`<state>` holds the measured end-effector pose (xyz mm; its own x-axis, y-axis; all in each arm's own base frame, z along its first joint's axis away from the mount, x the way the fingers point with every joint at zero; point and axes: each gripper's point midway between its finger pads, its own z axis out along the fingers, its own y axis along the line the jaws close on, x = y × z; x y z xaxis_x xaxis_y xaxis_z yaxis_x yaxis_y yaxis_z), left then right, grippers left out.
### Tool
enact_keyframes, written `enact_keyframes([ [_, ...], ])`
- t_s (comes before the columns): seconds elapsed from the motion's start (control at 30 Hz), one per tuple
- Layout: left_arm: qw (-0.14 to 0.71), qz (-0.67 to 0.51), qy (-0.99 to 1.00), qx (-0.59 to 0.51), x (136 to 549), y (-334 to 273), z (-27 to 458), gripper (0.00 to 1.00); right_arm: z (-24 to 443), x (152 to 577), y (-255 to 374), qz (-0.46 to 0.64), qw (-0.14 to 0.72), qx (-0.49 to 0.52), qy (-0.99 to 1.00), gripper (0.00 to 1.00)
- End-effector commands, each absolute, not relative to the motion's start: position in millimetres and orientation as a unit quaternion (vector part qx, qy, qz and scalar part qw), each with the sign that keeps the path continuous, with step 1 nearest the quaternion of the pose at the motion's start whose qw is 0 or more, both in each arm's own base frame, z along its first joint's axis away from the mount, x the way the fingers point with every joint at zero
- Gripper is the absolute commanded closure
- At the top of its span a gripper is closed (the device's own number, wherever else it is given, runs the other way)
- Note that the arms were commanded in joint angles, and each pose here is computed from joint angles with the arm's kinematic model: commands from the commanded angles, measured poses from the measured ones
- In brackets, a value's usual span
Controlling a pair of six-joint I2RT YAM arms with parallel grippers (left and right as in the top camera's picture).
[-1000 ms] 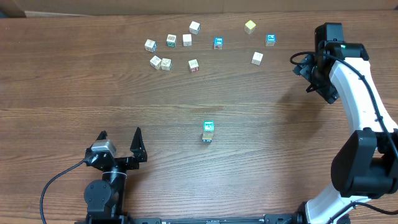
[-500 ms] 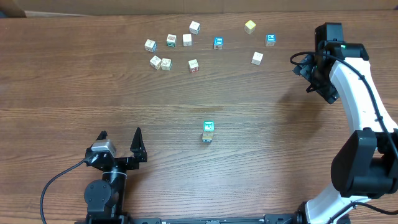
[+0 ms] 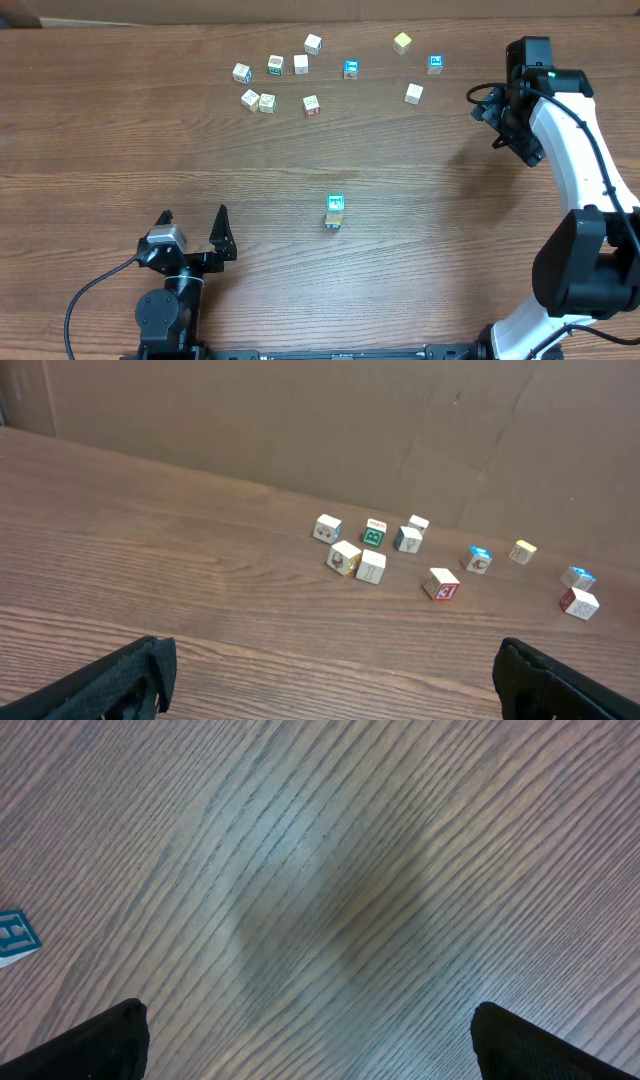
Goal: Form a tower
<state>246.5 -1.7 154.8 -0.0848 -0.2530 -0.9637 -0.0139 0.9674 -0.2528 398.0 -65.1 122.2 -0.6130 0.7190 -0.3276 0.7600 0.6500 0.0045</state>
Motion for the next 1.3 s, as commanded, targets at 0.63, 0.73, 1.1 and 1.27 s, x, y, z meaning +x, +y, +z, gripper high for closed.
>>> enact_keyframes([
  [0.63, 0.673, -0.090, 0.729, -0.087, 246, -2, 156, 0.01, 124, 405, -68, -0.074, 0.169, 0.362, 0.914, 0.00],
  [0.73, 0.673, -0.090, 0.729, -0.087, 246, -2, 156, 0.01, 121, 424, -53, -0.038, 0.202, 0.291, 0.934, 0.00],
  [1.1, 0.673, -0.090, 0.729, -0.087, 246, -2, 156, 0.00, 102, 403, -17, 0.030, 0.271, 0.127, 0.954, 0.00],
  [1.27, 0.673, -0.090, 0.729, -0.087, 246, -2, 156, 0.00, 94, 374, -16, 0.033, 0.302, 0.125, 0.945, 0.00],
])
